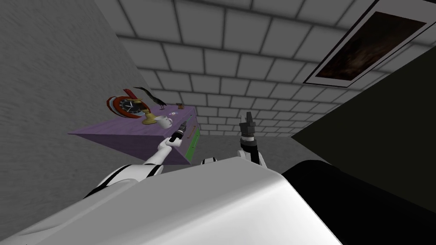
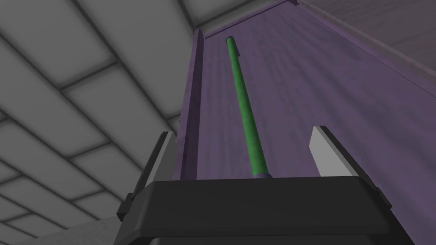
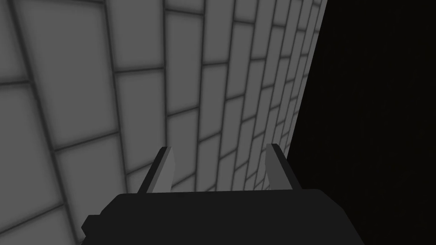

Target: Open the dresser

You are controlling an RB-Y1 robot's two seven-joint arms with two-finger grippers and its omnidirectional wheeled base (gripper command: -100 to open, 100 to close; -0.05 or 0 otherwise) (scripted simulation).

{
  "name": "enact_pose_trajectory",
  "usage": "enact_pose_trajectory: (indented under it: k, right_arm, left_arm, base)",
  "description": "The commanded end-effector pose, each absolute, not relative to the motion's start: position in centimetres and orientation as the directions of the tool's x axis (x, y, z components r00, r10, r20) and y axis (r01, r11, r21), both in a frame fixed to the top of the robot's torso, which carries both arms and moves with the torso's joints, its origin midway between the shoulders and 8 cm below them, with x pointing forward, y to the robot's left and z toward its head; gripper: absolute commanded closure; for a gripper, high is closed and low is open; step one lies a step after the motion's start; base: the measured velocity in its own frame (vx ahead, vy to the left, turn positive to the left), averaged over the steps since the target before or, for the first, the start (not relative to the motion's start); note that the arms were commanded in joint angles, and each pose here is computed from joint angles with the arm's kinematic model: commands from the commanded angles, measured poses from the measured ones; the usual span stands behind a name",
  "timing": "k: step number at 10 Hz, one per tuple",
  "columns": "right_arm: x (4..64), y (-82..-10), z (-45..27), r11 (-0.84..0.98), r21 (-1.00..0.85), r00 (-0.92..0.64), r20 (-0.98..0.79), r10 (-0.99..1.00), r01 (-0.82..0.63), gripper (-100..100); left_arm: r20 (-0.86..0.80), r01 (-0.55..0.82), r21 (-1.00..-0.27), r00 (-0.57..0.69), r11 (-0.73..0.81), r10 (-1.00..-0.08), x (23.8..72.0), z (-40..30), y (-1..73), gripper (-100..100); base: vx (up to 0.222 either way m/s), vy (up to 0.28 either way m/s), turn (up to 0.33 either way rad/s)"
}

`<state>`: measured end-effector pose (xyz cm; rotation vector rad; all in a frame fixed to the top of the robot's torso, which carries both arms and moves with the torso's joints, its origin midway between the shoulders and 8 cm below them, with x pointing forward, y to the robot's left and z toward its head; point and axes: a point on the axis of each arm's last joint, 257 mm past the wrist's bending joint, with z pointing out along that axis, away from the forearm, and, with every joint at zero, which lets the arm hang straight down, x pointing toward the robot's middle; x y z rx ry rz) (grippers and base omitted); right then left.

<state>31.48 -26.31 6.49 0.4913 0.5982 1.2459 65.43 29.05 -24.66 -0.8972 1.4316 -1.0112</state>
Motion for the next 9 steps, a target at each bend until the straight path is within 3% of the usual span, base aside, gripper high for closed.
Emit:
enact_pose_trajectory:
  k: [1,4,5,9]
  right_arm:
    - [31.5,-26.3,6.5,0.253,0.644,0.204,-0.151,0.967,-0.722,0]
    - [31.5,-26.3,6.5,0.253,0.644,0.204,-0.151,0.967,-0.722,0]
    - [31.5,-26.3,6.5,0.253,0.644,0.204,-0.151,0.967,-0.722,0]
    - [31.5,-26.3,6.5,0.253,0.644,0.204,-0.151,0.967,-0.722,0]
  left_arm:
    - [-0.337,0.044,-0.941,-0.083,0.334,-0.938,67.2,-22.2,29.6,-100]
    - [-0.338,0.014,-0.941,-0.081,0.338,-0.938,66.9,-23.5,30.3,-100]
    - [-0.349,-0.022,-0.936,-0.096,0.353,-0.932,65.7,-25.7,29.8,100]
    - [-0.353,-0.053,-0.931,-0.114,0.361,-0.929,63.2,-28.5,29.4,100]
  base:
    - [-0.068,-0.013,-0.041]
    - [-0.024,-0.008,0.005]
    - [0.06,0.027,0.05]
    - [0.08,0.014,0.035]
